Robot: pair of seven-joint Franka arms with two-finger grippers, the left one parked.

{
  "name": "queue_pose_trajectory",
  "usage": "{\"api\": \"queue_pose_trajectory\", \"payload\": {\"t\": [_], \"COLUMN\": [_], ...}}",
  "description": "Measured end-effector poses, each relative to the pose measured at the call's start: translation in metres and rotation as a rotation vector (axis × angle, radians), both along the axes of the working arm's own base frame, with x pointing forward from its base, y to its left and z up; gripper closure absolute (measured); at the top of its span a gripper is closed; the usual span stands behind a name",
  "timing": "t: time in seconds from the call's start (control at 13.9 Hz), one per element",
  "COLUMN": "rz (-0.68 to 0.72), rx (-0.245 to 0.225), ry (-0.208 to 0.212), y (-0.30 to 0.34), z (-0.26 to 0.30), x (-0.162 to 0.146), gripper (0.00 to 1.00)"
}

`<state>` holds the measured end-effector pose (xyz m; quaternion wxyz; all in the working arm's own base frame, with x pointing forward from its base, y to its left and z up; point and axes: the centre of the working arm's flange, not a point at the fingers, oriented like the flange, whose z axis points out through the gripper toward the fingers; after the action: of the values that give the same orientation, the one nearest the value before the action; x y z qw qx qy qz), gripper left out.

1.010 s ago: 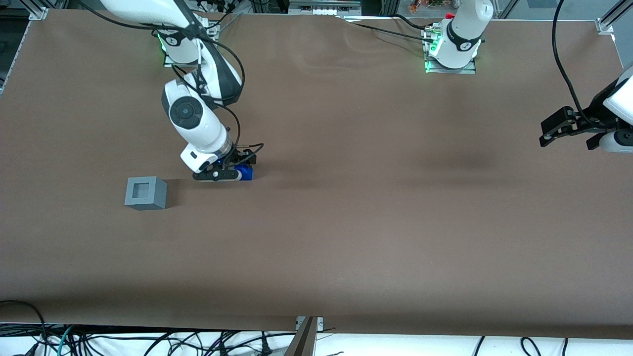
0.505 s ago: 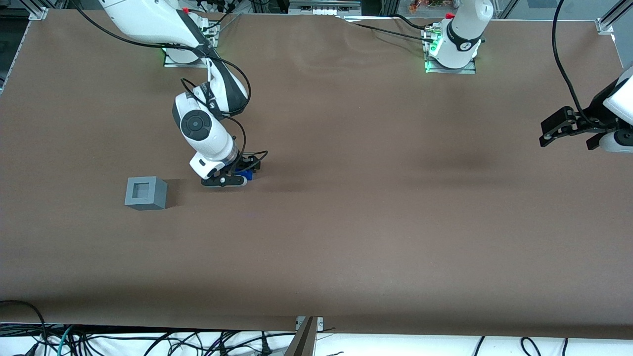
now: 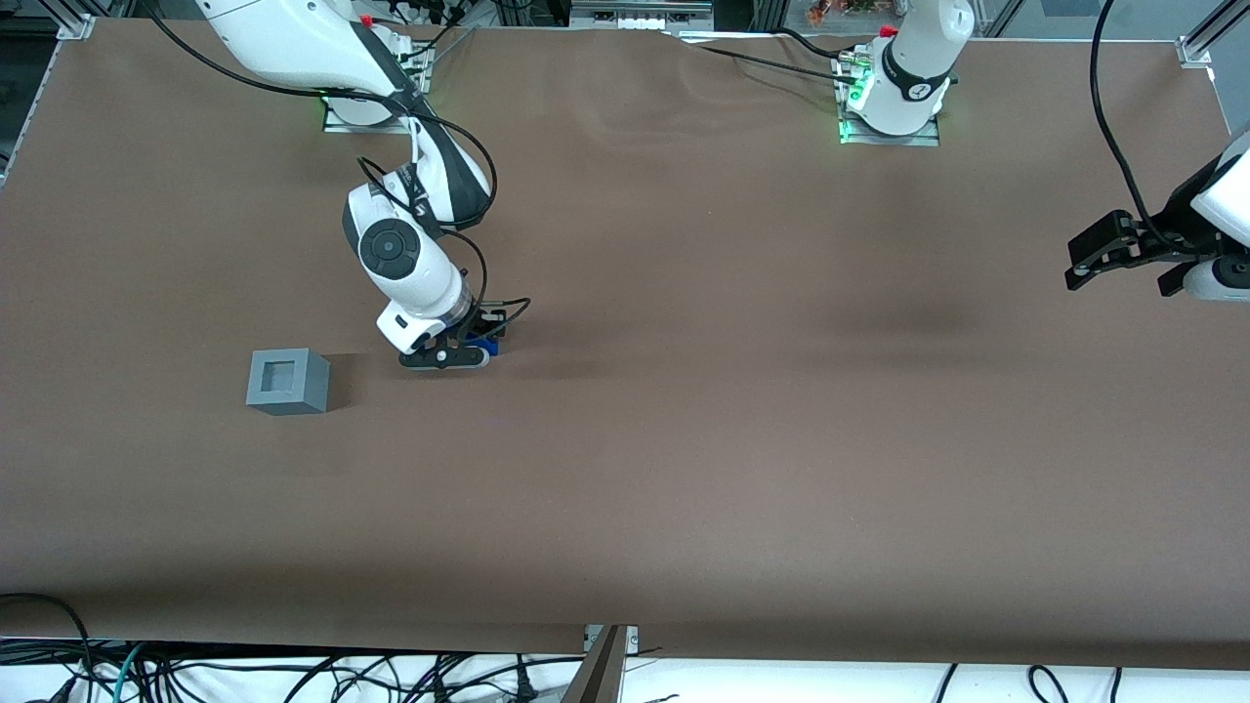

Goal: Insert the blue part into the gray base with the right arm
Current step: 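Carry the blue block over to the gray base's opening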

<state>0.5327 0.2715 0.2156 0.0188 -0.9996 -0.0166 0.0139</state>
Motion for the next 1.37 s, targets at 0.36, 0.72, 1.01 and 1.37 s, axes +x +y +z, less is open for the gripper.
{"api": "queue_pose_trajectory", "payload": {"t": [0.36,0.72,1.01,1.37], "rz": [0.017,-0.002,0.022,0.050], "rx": [-0.015,-0.061,-0.099,-0.113], "ry": [0.011,0.015,0.030,0.048], "y": [-0.001,-0.063,-0.157,-0.248], "z": [0.043,0.136,0.169,0.169], "x": [0.009,0.049,0.075,0.086], "gripper": [0.50,0.50,0.50,0.50]}}
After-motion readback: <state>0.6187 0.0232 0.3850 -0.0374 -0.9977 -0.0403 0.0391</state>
